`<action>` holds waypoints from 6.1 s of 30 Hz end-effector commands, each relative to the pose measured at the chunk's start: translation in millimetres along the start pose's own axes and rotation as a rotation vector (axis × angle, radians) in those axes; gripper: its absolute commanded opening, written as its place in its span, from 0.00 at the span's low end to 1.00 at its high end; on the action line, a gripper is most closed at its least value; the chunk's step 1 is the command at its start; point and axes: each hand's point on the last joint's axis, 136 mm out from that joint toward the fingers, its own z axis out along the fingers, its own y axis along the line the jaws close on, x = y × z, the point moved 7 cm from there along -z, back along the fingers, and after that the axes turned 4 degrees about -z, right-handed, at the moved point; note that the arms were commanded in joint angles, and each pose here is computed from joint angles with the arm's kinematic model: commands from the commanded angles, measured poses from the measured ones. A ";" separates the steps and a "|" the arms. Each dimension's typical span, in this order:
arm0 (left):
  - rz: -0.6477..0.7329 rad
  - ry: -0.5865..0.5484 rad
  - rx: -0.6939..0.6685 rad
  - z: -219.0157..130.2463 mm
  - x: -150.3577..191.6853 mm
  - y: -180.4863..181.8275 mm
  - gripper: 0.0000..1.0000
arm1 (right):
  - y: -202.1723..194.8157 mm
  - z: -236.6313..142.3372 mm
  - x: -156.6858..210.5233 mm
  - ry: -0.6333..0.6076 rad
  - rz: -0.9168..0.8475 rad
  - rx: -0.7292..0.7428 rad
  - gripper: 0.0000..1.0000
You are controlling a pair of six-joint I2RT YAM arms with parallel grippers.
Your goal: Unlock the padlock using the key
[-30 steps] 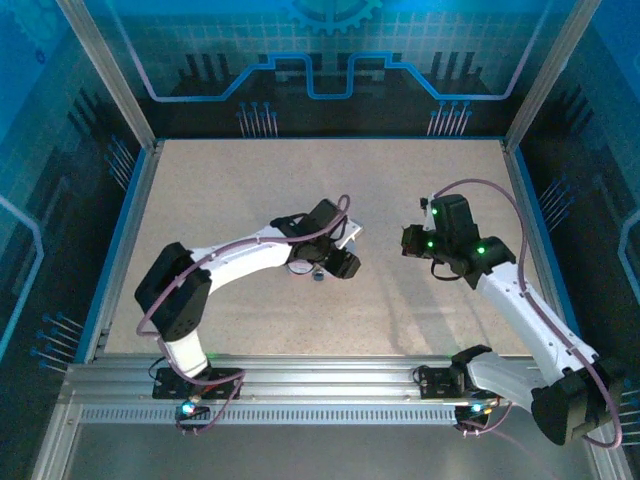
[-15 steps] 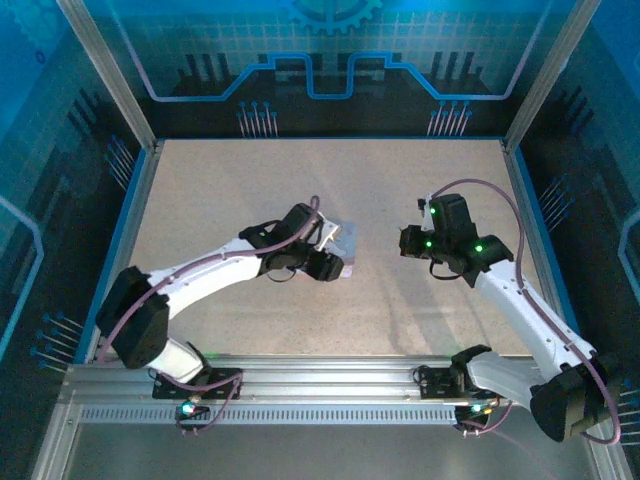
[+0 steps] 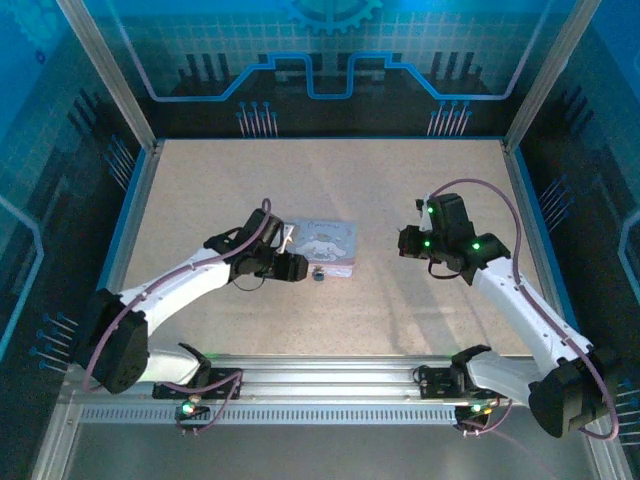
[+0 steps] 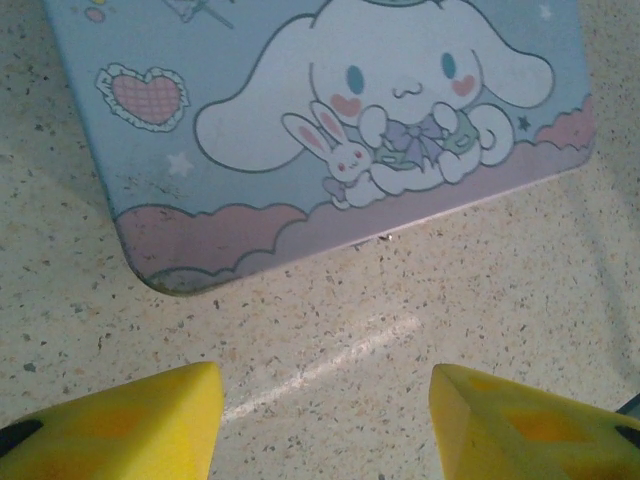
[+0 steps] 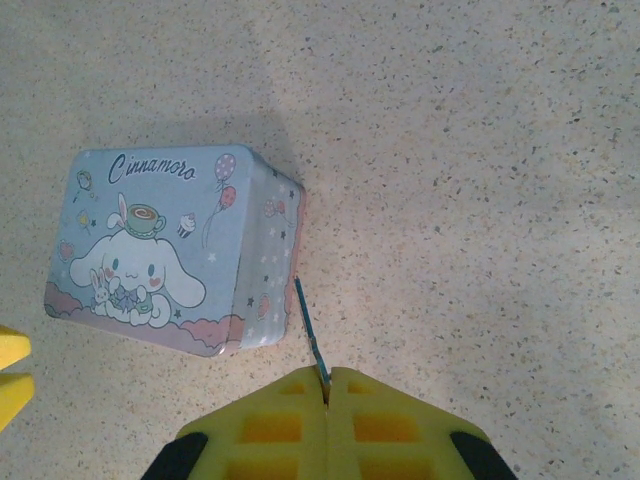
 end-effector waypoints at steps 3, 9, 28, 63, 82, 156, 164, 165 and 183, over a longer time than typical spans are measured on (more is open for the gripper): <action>-0.051 0.003 0.045 13.9 -7.4 4.8 0.59 | 1.9 -3.7 -5.9 -0.015 -0.002 -0.012 0.00; -0.046 -0.042 0.075 21.9 -31.1 7.3 0.59 | 2.9 -1.6 -5.4 -0.009 -0.003 -0.020 0.00; 0.027 -0.120 0.132 48.6 -99.0 7.0 0.60 | 22.6 14.0 -4.0 0.008 -0.031 -0.111 0.00; 0.022 -0.321 0.226 2.0 -24.9 20.1 0.99 | 68.7 154.7 -17.6 0.113 -0.024 -0.379 0.00; 0.032 -0.221 0.268 45.8 -37.4 14.2 0.92 | 44.0 171.4 14.5 0.229 0.006 -0.245 0.00; 0.057 -0.172 0.309 122.5 -54.1 -11.9 0.46 | 43.1 173.2 25.6 0.305 -0.012 -0.171 0.00; 0.053 -0.176 0.306 122.7 -55.3 -11.9 0.40 | 44.8 172.9 26.4 0.306 -0.016 -0.176 0.00; 0.051 -0.175 0.304 123.1 -54.9 -11.5 0.40 | 45.3 172.2 26.1 0.304 -0.017 -0.177 0.00; 0.035 -0.189 0.306 122.4 -60.3 -13.5 0.34 | 47.3 171.6 27.4 0.304 -0.022 -0.179 0.00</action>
